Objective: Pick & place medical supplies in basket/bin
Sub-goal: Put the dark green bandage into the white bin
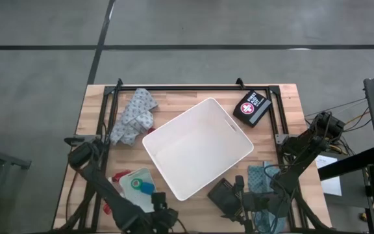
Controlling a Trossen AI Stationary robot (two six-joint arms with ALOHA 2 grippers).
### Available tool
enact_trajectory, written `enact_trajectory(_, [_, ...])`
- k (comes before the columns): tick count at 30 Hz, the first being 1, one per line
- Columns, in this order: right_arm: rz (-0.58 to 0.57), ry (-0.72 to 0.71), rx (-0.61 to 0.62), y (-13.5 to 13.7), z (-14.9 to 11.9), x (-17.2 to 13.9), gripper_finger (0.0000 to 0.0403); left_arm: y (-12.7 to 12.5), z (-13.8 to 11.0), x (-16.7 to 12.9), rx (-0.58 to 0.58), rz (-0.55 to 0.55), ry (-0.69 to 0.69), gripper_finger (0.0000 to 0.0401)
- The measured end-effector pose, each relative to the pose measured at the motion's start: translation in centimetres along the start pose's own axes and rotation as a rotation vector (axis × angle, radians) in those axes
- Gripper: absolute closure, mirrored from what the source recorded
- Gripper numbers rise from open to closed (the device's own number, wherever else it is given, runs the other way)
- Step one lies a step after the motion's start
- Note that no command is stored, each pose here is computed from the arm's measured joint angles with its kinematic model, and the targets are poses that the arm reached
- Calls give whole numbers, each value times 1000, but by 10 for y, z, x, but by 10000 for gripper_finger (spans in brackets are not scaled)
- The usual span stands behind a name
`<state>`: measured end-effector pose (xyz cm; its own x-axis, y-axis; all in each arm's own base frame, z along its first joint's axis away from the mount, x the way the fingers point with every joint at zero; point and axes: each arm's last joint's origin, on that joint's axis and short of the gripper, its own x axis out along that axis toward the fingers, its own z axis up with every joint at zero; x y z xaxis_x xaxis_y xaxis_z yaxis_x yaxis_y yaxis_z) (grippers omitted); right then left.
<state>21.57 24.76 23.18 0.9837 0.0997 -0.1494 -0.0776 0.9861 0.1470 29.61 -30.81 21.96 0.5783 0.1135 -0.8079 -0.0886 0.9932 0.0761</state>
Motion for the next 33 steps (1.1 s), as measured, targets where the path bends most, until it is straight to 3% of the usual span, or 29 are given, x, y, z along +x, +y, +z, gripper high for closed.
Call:
enact_trajectory(8, [0,0,0,0,0,0,74,8,-5,-41,-230,131,99,195])
enact_trajectory(15, [0,1,-1,0,0,0,74,10,-30,-70,-405,224,122,195])
enact_trajectory(23, [0,1,-1,0,0,0,74,4,-55,-72,-449,248,161,195])
enact_trajectory(33, [0,1,-1,0,0,0,74,7,-71,-54,-484,280,174,195])
